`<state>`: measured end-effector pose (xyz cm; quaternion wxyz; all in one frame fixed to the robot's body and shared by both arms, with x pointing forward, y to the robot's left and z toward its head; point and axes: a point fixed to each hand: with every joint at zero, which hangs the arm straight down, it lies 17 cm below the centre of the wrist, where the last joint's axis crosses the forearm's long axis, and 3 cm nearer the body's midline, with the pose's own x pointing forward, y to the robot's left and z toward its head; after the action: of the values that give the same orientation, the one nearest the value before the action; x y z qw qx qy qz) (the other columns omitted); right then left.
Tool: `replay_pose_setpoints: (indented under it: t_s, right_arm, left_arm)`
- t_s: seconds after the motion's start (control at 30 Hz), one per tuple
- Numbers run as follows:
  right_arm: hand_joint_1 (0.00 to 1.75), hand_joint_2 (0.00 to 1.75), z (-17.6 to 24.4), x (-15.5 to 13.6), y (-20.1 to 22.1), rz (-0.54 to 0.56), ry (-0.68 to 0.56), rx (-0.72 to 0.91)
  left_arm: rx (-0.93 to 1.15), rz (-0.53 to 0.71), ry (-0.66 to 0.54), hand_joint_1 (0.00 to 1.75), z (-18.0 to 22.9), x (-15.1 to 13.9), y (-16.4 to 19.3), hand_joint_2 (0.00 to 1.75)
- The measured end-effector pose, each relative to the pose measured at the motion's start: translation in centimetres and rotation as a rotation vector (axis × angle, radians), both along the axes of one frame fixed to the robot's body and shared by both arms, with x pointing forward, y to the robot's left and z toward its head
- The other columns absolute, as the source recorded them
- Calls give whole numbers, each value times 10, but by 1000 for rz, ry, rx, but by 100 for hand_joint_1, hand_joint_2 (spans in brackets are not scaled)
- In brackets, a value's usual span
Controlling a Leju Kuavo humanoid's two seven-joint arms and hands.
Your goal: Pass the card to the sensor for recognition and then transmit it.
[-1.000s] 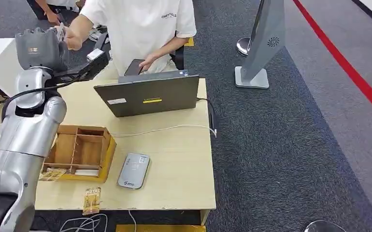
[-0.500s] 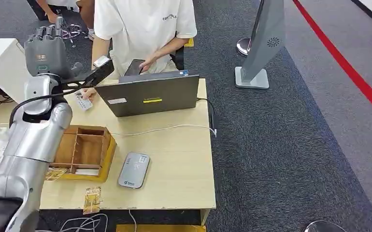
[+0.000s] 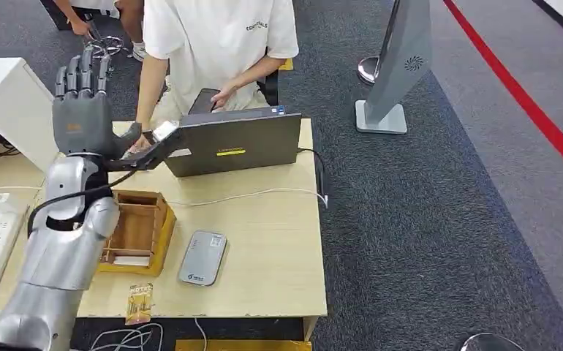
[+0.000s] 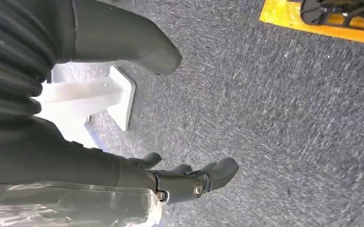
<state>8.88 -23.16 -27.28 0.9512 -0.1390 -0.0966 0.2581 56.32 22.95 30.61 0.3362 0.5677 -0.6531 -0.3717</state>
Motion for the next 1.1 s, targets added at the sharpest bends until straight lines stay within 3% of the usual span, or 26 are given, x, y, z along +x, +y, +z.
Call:
replay_pose_setpoints:
  t_s: [0.17, 0.37, 0.67, 1.1]
  right_arm:
    - [0, 175, -1, -6, -4, -42, 11, -10]
    - [0, 175, -1, -7, -5, -61, 14, -10]
    - [0, 175, -1, -10, -9, -109, 17, -19]
    - [0, 175, -1, -12, -12, -136, 20, -32]
  left_arm:
    - [-16, -75, -86, 0, -17, -66, -7, 175]
    - [-12, -115, -99, 0, -29, -105, -9, 175]
    - [-24, -168, -8, 0, -99, -184, -13, 175]
    - [-89, -170, 128, 0, -151, -222, -13, 175]
